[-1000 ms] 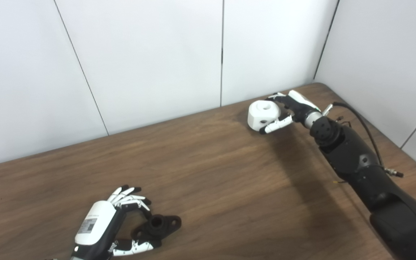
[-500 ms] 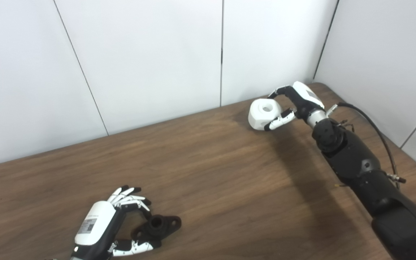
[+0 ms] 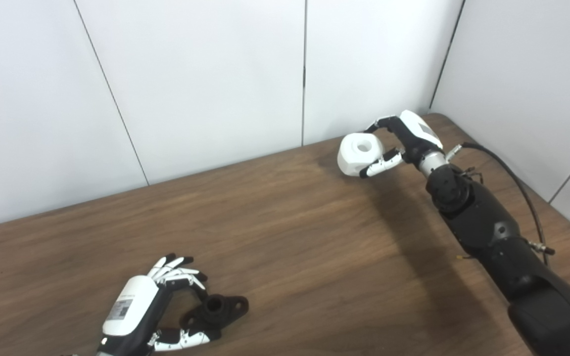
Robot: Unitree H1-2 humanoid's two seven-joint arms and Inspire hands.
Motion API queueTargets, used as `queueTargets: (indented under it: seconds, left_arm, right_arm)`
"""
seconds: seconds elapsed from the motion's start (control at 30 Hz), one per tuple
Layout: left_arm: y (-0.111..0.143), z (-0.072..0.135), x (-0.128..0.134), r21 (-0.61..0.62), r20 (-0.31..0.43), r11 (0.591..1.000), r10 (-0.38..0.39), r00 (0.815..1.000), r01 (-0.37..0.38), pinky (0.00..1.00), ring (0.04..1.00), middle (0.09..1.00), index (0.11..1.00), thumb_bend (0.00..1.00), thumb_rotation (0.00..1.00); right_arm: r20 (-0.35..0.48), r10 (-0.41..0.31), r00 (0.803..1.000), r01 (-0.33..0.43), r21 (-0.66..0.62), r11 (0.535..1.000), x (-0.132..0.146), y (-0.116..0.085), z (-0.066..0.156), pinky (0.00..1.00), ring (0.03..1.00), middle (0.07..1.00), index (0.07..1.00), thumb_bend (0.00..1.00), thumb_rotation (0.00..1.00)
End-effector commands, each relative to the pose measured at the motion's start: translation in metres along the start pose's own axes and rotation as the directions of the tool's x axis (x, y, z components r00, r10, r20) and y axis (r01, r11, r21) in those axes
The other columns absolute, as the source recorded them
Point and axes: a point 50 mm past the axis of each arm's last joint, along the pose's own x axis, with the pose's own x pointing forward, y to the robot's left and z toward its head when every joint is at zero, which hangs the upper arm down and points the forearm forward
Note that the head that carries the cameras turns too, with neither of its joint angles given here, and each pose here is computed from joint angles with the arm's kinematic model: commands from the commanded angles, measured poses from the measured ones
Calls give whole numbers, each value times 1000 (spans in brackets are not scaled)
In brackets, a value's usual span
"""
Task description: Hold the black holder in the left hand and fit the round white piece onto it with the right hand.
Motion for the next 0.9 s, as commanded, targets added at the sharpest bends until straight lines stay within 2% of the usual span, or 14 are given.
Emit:
queueTargets:
  seconds: [0.0,0.23,0.57,0.87]
  left_arm:
    - [-18,0,-13,-46,-24,999,-12,1000,10,969,887,713,482,525,60]
    - [-19,1,-10,-49,-35,999,-9,999,7,955,880,711,482,525,61]
    - [-21,4,-4,-52,-42,999,2,999,-4,965,885,713,482,525,61]
    - [-29,9,5,-64,-49,998,8,999,-11,967,880,709,482,525,61]
  right_arm:
    - [119,-95,988,93,22,995,9,-24,29,819,852,732,482,524,143]
    - [221,-111,969,103,48,994,-7,-18,64,763,790,693,482,524,143]
    - [346,-88,934,63,82,995,-35,-17,124,711,753,663,481,524,140]
    - [412,-44,910,-12,131,991,-61,-13,153,721,759,669,480,525,141]
